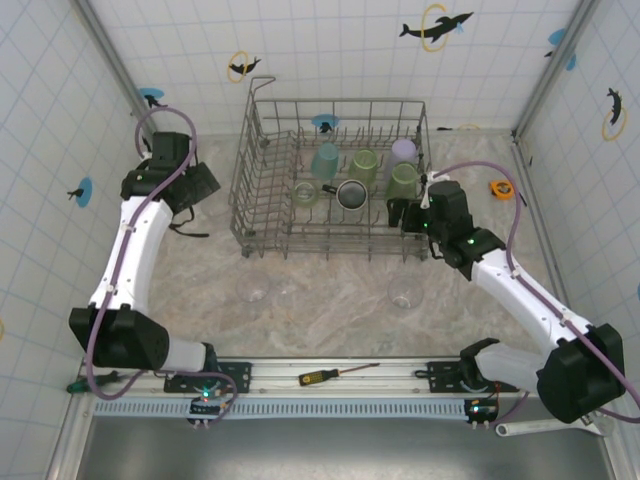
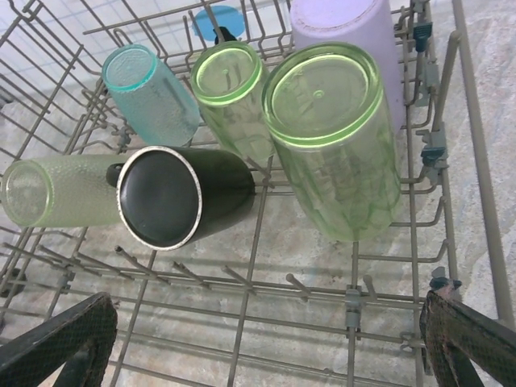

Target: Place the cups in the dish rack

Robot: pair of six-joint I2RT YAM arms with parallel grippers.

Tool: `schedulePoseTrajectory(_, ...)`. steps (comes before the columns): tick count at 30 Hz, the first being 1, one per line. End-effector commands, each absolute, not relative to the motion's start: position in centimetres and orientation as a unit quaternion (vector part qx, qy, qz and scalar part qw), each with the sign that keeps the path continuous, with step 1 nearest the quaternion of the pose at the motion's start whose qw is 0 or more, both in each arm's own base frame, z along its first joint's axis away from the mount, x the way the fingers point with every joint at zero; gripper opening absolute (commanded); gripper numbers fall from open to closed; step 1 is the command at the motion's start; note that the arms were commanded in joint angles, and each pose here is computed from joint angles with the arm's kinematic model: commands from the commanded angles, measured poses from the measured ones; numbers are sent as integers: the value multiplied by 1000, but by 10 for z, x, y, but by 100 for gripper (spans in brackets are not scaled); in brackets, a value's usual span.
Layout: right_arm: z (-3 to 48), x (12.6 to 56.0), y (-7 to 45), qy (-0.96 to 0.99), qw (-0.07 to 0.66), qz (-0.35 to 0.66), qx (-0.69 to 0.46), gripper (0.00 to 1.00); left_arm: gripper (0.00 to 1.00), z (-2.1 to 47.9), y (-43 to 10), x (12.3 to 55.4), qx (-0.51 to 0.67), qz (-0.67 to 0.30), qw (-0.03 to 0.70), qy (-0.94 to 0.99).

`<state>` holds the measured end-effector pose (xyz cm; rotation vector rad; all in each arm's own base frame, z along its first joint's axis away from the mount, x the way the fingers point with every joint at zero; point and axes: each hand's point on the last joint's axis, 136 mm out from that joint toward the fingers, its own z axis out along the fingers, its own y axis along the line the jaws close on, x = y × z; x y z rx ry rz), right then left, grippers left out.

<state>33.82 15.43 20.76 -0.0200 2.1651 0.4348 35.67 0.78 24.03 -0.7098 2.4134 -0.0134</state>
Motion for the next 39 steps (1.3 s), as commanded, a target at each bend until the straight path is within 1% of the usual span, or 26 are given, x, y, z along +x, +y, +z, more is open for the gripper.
schedulePoseTrajectory(1, 210, 332, 154, 873, 451, 184, -21, 100, 98, 230, 10, 362, -287, -26, 307, 907)
schedulePoseTrajectory(7, 213, 329, 152, 871, 453, 189, -18, 100, 97, 201, 18, 361, -292, -5, 286, 912)
schedulePoseTrajectory(12, 215, 329, 152, 870, 454, 191, -17, 100, 96, 181, 19, 365, -294, -9, 278, 914)
schedulePoseTrajectory(18, 217, 330, 153, 870, 453, 194, -14, 100, 90, 155, 23, 371, -294, -3, 262, 919)
schedulePoseTrajectory(21, 217, 330, 153, 870, 452, 196, -8, 100, 84, 144, 25, 375, -295, -4, 258, 920)
schedulePoseTrajectory(26, 219, 330, 154, 869, 453, 199, 0, 100, 80, 129, 23, 387, -291, -16, 255, 922)
schedulePoseTrajectory(30, 221, 330, 153, 868, 456, 197, 8, 100, 72, 114, 25, 394, -284, -12, 238, 929)
schedulePoseTrajectory(39, 225, 329, 158, 868, 457, 192, 9, 100, 63, 90, 27, 401, -284, -21, 222, 933)
